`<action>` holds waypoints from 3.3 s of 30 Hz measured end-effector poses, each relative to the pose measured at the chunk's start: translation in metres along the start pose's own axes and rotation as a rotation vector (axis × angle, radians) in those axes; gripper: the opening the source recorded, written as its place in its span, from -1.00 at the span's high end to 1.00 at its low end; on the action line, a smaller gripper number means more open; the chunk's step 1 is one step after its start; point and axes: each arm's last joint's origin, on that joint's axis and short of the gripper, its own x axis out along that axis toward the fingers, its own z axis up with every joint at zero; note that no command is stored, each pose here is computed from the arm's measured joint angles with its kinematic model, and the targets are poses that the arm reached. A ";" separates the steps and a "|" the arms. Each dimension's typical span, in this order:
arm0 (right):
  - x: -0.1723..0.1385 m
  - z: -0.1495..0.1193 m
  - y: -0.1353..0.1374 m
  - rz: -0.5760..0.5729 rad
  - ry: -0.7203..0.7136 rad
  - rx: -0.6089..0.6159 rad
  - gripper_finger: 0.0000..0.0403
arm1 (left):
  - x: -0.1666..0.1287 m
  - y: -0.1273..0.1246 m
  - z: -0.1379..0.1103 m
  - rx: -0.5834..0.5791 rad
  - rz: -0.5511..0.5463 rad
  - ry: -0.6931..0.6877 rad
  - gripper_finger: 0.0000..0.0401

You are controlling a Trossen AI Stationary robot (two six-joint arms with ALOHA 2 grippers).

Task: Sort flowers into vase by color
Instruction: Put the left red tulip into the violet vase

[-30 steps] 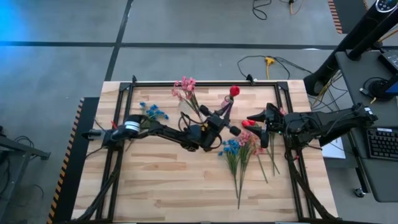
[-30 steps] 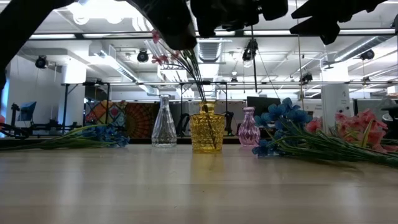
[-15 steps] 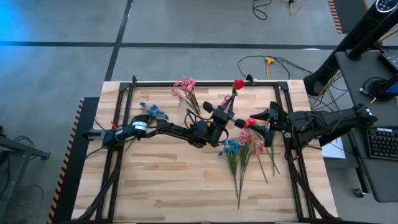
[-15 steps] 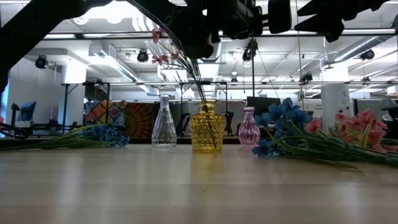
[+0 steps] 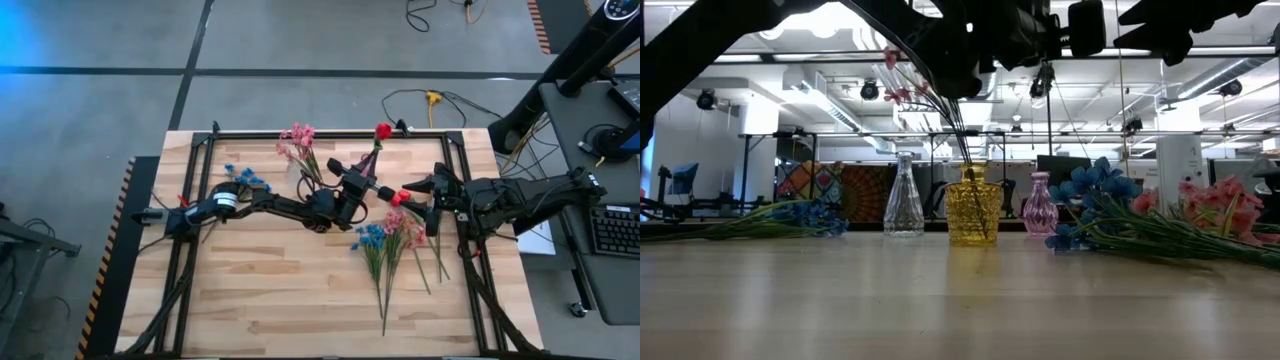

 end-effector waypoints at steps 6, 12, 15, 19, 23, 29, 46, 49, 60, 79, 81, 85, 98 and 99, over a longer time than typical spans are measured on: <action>0.000 0.000 0.000 0.000 0.000 -0.007 -0.07 | 0.004 -0.001 -0.004 0.033 -0.057 -0.013 1.00; 0.000 0.000 0.000 0.000 0.000 -0.018 -0.07 | 0.010 0.003 -0.006 0.040 -0.058 -0.022 1.00; 0.000 0.000 0.000 0.000 0.000 -0.026 -0.07 | 0.013 0.005 -0.007 0.041 -0.046 -0.019 1.00; 0.000 0.000 0.000 0.000 0.000 -0.038 -0.07 | 0.017 0.007 -0.010 0.054 -0.041 -0.013 1.00; 0.000 0.000 0.000 -0.001 0.000 -0.040 -0.07 | 0.022 0.010 -0.013 0.071 -0.033 -0.004 1.00; 0.000 0.000 0.000 -0.001 0.000 -0.043 -0.07 | 0.027 0.013 -0.015 0.073 -0.027 -0.001 1.00; 0.000 0.000 0.000 -0.001 0.000 -0.052 -0.07 | 0.034 0.018 -0.021 0.100 -0.019 0.013 1.00; 0.000 0.000 0.000 -0.001 0.000 -0.052 -0.07 | 0.035 0.018 -0.022 0.109 -0.022 0.019 1.00; 0.000 0.000 0.000 0.000 0.000 -0.059 -0.07 | 0.038 0.020 -0.023 0.096 -0.016 0.022 1.00; 0.000 0.000 0.000 0.000 0.000 -0.061 -0.07 | 0.040 0.021 -0.026 0.099 -0.017 0.034 1.00; 0.000 0.000 0.000 -0.001 0.000 -0.061 -0.07 | 0.040 0.021 -0.026 0.100 -0.018 0.035 1.00; 0.000 0.000 0.000 -0.001 0.000 -0.061 -0.07 | 0.040 0.021 -0.026 0.089 -0.017 0.035 1.00; 0.000 0.000 0.000 0.000 0.000 -0.063 -0.07 | 0.041 0.022 -0.027 0.081 -0.014 0.037 1.00; 0.000 0.000 0.000 -0.001 0.000 -0.062 -0.07 | 0.041 0.022 -0.027 0.081 -0.014 0.037 1.00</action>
